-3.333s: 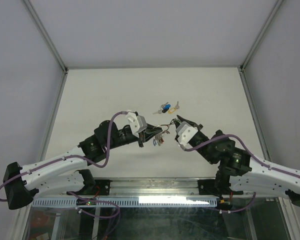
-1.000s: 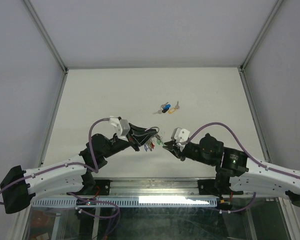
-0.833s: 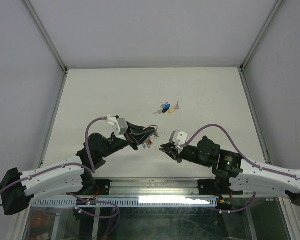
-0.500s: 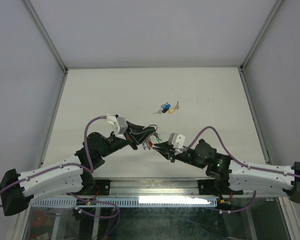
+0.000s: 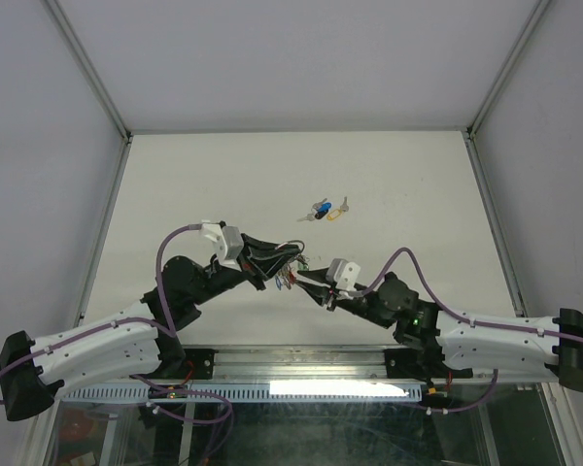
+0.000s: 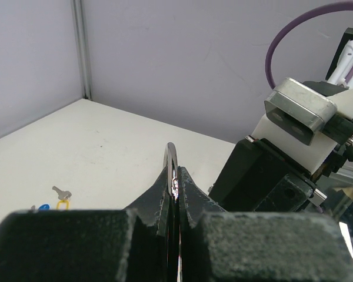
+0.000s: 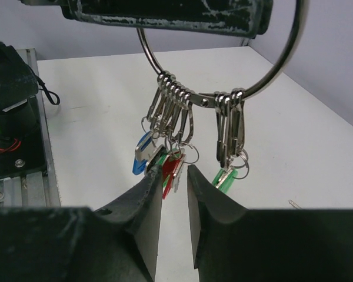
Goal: Put the keys on the keyring
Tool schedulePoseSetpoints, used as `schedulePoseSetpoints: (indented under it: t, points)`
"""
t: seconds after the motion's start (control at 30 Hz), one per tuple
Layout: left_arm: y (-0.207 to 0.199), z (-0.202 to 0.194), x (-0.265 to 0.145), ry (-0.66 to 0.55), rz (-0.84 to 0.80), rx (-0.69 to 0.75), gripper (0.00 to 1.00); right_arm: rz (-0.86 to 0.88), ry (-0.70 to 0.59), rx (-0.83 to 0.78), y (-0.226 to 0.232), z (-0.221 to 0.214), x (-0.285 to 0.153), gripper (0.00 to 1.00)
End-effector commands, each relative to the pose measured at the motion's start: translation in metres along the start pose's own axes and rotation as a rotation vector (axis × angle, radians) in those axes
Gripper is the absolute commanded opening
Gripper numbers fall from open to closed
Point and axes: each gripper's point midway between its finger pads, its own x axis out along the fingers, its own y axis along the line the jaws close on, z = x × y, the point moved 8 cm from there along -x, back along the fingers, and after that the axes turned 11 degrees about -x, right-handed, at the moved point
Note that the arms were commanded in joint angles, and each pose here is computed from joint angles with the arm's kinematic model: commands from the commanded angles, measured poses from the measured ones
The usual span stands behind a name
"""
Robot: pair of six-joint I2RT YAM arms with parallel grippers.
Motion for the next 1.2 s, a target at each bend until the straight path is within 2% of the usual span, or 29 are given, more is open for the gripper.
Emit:
schedulePoseSetpoints:
  t: [0.0, 0.4, 1.17]
  points:
    - [-0.0150, 0.0329, 0.0034, -0.108, -0.074, 0.030, 0.00, -0.099, -0.077, 0.001, -0.0121, 0.0152, 0.0024, 0.26]
    - [-0.0181, 0.0349, 0.0030, -0.111, -0.100, 0.031, 0.00, -0.176, -0.080, -0.006, -0.0204, 0.0171, 0.0017, 0.33]
    - [-0.0192, 0.0380, 0.0030, -0.119, -0.104, 0.039, 0.00, -0.157, -0.045, -0.005, -0.0178, 0.0100, -0.0047, 0.33]
